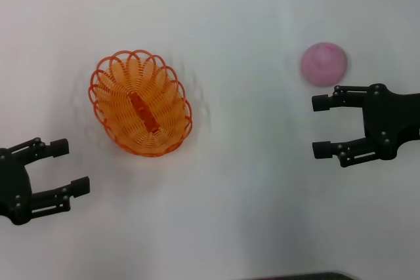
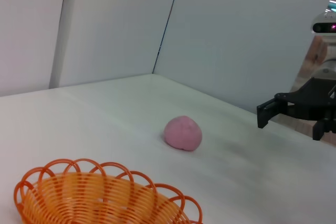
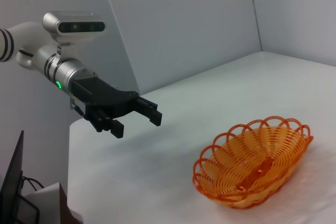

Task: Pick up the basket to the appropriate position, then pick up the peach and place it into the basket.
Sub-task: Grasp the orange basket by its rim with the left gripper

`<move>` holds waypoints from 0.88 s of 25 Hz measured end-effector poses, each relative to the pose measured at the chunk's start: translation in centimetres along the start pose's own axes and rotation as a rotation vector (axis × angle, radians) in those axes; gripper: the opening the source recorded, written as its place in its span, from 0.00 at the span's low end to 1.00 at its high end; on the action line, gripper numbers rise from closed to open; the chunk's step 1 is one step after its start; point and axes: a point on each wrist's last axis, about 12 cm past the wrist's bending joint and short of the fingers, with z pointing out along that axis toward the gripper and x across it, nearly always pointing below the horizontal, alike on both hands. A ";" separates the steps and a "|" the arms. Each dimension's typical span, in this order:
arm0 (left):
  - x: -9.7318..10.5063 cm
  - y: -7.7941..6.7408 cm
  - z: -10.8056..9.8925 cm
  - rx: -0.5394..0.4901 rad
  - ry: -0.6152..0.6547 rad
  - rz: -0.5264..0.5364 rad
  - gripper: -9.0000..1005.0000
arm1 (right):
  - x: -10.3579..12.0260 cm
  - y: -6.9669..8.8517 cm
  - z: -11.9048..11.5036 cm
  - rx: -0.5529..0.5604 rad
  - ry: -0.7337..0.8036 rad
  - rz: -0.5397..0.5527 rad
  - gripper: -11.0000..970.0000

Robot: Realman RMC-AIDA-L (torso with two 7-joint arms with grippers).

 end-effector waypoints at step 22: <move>-2.6 2.0 3.2 -0.023 -0.126 0.039 0.84 | 0.3 0.0 0.1 0.018 0.003 0.008 0.97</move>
